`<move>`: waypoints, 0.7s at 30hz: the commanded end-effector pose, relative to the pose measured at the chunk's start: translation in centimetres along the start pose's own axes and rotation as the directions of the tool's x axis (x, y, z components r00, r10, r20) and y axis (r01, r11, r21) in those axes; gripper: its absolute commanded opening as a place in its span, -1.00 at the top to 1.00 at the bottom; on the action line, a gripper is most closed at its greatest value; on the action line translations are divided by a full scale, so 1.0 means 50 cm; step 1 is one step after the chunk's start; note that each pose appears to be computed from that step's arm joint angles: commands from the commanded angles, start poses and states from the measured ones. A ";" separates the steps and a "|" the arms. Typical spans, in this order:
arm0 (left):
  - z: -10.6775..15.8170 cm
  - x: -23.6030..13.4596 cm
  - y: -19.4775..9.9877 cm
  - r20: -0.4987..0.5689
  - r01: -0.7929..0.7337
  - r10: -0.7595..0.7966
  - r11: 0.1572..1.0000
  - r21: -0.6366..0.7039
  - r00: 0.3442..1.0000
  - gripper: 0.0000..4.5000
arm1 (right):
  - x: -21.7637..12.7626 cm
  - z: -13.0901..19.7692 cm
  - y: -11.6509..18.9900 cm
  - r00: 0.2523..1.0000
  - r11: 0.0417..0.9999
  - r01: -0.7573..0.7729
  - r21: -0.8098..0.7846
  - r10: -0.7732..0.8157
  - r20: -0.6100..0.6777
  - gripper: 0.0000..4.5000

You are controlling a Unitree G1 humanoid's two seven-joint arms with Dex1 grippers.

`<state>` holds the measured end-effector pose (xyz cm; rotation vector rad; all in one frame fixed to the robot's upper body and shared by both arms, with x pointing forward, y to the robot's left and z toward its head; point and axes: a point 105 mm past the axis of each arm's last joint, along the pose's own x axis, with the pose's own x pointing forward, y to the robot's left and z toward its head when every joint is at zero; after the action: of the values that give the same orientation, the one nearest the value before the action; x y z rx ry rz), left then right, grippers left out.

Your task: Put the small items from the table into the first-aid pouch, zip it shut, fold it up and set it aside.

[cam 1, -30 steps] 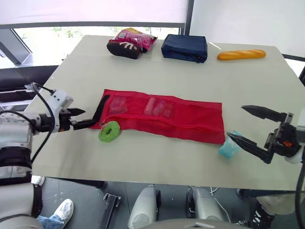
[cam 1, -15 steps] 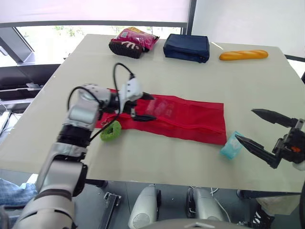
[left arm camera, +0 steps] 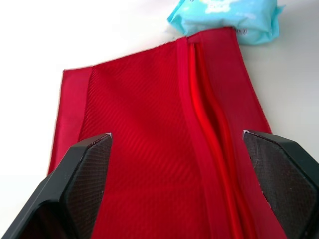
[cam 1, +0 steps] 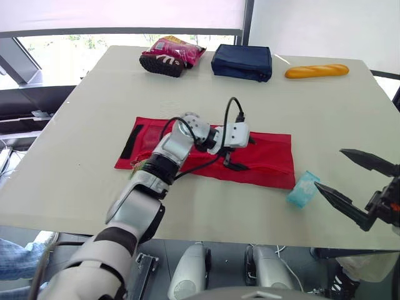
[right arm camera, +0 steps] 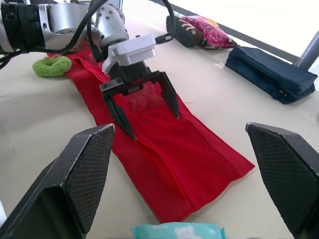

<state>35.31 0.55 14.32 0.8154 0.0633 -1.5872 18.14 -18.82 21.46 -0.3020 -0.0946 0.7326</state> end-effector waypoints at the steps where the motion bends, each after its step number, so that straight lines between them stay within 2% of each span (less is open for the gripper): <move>1: 0.036 0.025 0.015 0.021 -0.028 0.028 1.000 0.011 0.999 -0.98 | -0.005 0.021 0.008 0.999 0.999 0.025 -0.038 -0.024 0.032 -1.00; 8: 0.035 0.074 0.010 -0.027 -0.055 0.057 0.997 0.045 0.998 -0.98 | -0.003 0.023 0.011 0.999 0.999 0.037 -0.039 -0.035 0.036 -1.00; 11: 0.029 0.081 0.013 -0.055 -0.074 0.079 0.994 0.080 0.995 -0.98 | -0.004 0.024 0.007 0.999 0.998 0.039 -0.045 -0.037 0.036 -1.00; 18: 0.013 0.077 0.011 -0.078 -0.095 0.100 0.993 0.070 0.992 -0.98 | -0.004 0.026 0.007 0.999 0.998 0.037 -0.050 -0.035 0.034 -1.00; 21: 0.005 0.067 0.009 -0.089 -0.099 0.105 0.993 0.064 0.991 -0.58 | -0.005 0.025 0.010 0.999 0.998 0.033 -0.045 -0.032 0.029 -1.00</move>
<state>35.85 -2.26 11.83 0.9152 0.0916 -1.4661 17.81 -18.64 21.62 -0.2977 -0.1057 0.7015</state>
